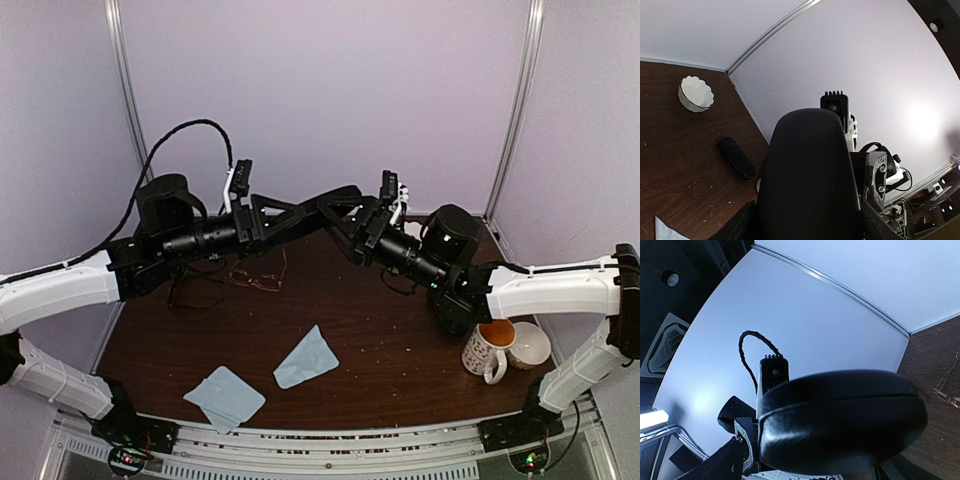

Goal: Organize the sunglasses
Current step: Pass from the left arm to the right

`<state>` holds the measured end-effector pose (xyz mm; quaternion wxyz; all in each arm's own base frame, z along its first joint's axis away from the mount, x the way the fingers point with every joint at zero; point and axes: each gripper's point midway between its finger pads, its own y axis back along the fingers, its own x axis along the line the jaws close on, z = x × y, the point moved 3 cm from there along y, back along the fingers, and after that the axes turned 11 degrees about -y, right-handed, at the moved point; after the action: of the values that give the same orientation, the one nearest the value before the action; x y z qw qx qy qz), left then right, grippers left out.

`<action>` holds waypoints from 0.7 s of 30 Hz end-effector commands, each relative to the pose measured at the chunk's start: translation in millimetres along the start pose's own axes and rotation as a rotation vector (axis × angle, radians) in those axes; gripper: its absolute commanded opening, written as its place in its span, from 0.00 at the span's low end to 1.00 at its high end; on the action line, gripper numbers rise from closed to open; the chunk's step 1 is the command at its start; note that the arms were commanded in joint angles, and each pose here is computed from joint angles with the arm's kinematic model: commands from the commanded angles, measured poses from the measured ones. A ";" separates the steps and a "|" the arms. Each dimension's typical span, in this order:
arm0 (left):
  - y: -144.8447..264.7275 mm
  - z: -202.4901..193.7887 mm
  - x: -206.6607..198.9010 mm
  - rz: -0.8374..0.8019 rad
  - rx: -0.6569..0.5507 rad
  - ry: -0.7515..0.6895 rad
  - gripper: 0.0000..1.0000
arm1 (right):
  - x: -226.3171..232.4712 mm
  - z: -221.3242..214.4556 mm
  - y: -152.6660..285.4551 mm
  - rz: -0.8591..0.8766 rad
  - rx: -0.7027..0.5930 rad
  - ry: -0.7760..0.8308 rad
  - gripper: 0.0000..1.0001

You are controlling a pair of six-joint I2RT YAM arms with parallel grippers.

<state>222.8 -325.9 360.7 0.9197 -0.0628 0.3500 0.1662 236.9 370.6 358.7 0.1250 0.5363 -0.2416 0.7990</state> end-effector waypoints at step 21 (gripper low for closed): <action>-4.2 4.5 -13.2 -0.028 -0.032 -0.047 0.37 | 21.8 6.0 -9.9 0.092 0.010 -0.001 0.73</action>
<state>220.4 -328.7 364.3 0.9210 -0.0709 0.3451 0.1662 239.5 374.4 360.7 0.1114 0.5420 -0.2446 0.7962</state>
